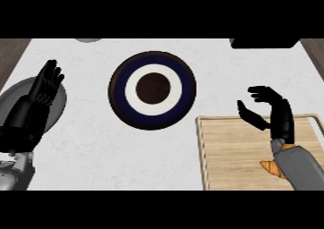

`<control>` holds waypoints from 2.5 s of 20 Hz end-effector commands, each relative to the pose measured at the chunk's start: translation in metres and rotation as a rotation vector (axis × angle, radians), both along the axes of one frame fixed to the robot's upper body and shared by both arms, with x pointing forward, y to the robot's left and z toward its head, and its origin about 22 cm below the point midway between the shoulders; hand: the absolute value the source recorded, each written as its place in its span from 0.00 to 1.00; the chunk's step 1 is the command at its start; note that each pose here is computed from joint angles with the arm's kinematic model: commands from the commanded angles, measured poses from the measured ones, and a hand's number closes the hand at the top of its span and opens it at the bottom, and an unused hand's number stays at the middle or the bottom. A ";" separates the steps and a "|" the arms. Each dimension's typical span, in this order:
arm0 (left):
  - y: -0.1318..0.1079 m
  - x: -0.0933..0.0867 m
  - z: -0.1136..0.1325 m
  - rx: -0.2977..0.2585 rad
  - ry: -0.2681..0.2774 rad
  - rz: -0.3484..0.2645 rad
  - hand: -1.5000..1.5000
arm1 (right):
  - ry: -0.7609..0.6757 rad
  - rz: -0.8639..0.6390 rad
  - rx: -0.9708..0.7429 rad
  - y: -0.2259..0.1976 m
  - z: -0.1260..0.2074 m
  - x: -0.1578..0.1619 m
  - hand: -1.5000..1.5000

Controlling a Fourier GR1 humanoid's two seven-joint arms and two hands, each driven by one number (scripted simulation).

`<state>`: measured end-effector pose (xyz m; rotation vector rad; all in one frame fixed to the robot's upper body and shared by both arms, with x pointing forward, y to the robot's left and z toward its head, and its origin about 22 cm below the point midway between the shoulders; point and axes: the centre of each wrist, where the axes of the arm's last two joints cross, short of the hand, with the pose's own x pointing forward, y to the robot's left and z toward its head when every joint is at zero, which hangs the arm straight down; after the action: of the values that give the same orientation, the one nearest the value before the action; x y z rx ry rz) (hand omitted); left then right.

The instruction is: Pick the croissant from the tray and place it in the plate

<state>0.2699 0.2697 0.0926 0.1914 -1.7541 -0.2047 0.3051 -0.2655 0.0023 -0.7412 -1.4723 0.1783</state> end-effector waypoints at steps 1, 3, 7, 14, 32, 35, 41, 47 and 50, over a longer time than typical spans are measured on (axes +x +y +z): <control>0.012 0.006 0.005 -0.001 0.001 -0.024 0.50 | -0.166 -0.205 0.060 0.046 -0.039 -0.020 0.00; 0.012 0.013 0.010 -0.025 0.018 -0.040 0.50 | -0.238 -0.202 0.063 0.053 -0.047 -0.036 0.00; -0.006 0.024 0.013 -0.012 0.007 -0.044 0.50 | -0.346 -0.222 -0.023 0.026 -0.016 -0.041 0.00; 0.025 0.028 0.013 -0.002 0.017 -0.018 0.50 | -0.033 -0.269 -0.220 -0.014 0.023 -0.039 0.00; 0.016 0.020 0.012 -0.012 0.007 -0.048 0.50 | 0.859 -0.253 -0.300 0.011 0.107 -0.040 0.00; 0.008 0.033 0.003 0.003 0.010 -0.040 0.50 | 0.882 -0.301 -0.339 -0.008 0.101 -0.031 0.00; -0.003 0.023 -0.002 -0.005 0.031 -0.045 0.50 | 1.005 -0.332 -0.375 -0.007 0.078 -0.036 0.00; 0.017 0.017 0.003 -0.026 0.015 -0.029 0.50 | 1.046 -0.369 -0.339 -0.022 0.070 -0.043 0.00; 0.021 0.028 0.019 -0.024 0.012 -0.043 0.50 | 1.060 -0.337 -0.333 -0.010 0.043 -0.048 0.00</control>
<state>0.2925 0.2816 0.0986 0.1434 -1.7435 -0.2249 0.2555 -0.2885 0.0562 -0.9296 -0.4545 0.5287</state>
